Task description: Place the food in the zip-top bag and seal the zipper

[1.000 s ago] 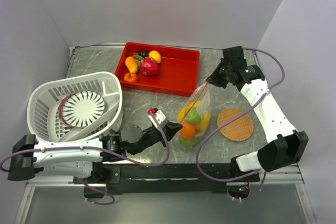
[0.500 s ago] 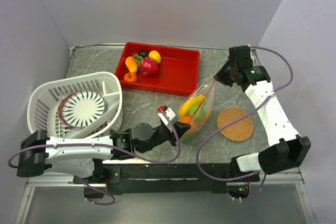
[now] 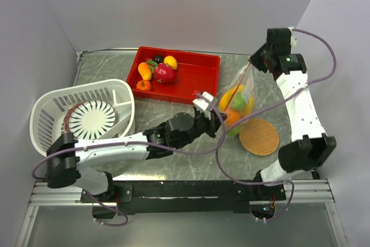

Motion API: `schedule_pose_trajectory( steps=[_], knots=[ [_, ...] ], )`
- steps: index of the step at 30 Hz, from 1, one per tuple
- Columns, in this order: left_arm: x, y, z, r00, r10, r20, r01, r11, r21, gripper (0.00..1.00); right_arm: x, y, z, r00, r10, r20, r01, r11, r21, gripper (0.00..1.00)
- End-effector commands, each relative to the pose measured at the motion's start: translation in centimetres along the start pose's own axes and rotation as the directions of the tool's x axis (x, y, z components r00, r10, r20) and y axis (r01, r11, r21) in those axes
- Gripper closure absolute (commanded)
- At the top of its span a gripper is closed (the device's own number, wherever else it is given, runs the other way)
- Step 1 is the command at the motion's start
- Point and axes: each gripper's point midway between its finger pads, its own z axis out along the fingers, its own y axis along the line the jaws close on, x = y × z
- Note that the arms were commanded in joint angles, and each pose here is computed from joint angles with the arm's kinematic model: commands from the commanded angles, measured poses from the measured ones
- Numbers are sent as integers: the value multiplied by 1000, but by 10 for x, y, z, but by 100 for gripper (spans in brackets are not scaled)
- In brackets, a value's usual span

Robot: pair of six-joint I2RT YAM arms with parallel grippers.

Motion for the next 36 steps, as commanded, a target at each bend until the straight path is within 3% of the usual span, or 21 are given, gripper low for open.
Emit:
schedule_pose_trajectory(
  steps=[1,7,13,23,26,29,31,32,33,35,36],
  knots=[
    [14,-25,11,996,-53,-77,61,992,109,99,-68,9,19,972,26,235,-28,1000,8,100],
    [27,-26,19,992,-60,-112,72,992,107,99,-73,4,24,968,7,252,-15,999,30,100],
    [30,-1,16,985,-132,-115,139,989,50,99,-64,9,34,973,17,231,-16,1000,-7,100],
    [35,73,-3,963,-247,-104,226,957,-184,95,10,36,104,989,-141,37,141,990,-6,100],
    [26,87,-15,958,-276,-80,254,943,-215,87,33,47,117,979,-202,-17,202,979,-9,94],
    [21,101,-24,959,-274,-66,251,936,-246,86,45,63,119,970,-241,-32,240,970,-49,79],
    [24,112,-30,959,-274,-70,245,928,-280,75,46,80,114,964,-263,-27,258,960,-110,50],
    [20,115,-33,959,-277,-62,249,925,-288,75,48,88,110,961,-276,-25,271,953,-133,40],
    [19,119,-35,958,-281,-59,253,922,-294,72,47,95,107,955,-297,-17,291,945,-151,22],
    [15,126,-41,955,-293,-45,266,915,-303,65,40,111,95,951,-310,4,306,935,-177,6],
    [14,130,-43,954,-298,-39,272,911,-309,52,32,119,83,949,-313,16,311,932,-189,0]
  ],
)
